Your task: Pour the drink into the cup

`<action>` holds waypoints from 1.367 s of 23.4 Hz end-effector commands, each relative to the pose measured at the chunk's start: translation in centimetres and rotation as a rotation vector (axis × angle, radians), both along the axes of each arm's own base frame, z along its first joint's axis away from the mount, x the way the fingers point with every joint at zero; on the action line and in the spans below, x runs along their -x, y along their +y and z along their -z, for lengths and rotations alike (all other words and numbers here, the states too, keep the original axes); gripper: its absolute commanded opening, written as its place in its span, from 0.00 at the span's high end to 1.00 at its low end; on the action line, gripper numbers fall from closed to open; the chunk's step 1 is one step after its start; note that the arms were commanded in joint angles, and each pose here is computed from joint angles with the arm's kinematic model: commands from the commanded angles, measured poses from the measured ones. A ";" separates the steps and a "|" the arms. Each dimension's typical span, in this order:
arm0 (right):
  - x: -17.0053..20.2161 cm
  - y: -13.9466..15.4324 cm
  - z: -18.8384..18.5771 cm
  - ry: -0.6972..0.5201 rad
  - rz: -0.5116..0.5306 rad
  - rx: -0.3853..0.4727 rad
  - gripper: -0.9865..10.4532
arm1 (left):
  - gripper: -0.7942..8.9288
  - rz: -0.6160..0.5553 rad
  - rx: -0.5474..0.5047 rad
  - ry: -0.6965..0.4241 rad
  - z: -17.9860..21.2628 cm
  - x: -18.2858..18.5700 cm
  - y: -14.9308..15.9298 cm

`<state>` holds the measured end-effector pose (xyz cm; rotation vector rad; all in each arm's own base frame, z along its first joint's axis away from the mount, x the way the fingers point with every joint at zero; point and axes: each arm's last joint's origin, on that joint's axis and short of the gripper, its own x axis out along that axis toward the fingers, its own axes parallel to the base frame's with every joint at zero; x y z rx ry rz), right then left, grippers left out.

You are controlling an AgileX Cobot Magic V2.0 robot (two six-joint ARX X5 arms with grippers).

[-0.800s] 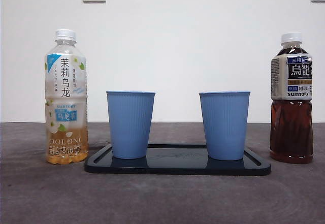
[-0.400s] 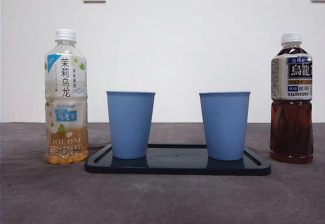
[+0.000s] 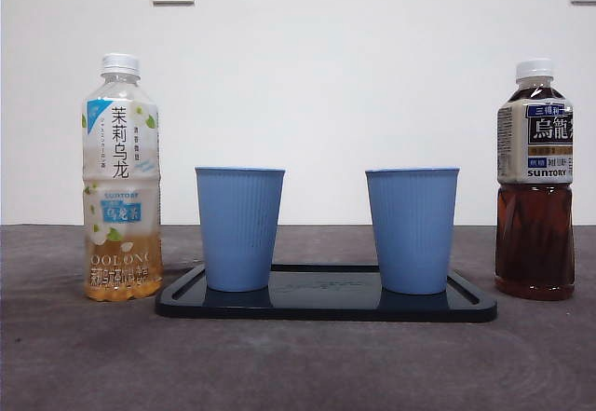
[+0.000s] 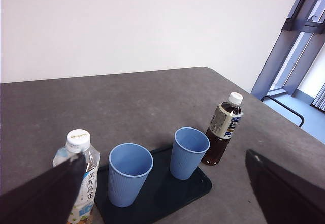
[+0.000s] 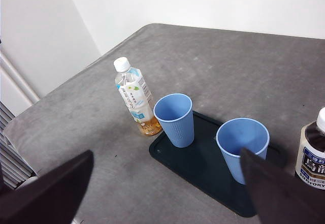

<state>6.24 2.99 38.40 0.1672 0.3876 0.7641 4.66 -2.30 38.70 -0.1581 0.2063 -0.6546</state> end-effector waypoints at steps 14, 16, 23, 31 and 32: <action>-1.5 -0.2 1.4 0.055 0.192 0.084 0.48 | 0.38 -0.013 -0.017 0.010 -0.1 0.3 0.1; -2.2 -0.1 2.6 0.080 0.226 0.106 0.48 | 0.38 -0.027 -0.033 0.023 0.1 0.2 0.1; -5.0 0.4 8.8 0.159 0.262 0.099 0.48 | 0.40 -0.055 -0.054 0.059 0.9 -0.1 0.1; -8.7 0.8 15.8 0.063 0.446 -0.008 0.48 | 0.45 -0.054 -0.063 0.097 1.8 -0.6 0.0; -9.1 0.9 16.5 0.062 0.448 -0.005 0.48 | 0.45 -0.054 -0.064 0.101 1.8 -0.6 0.0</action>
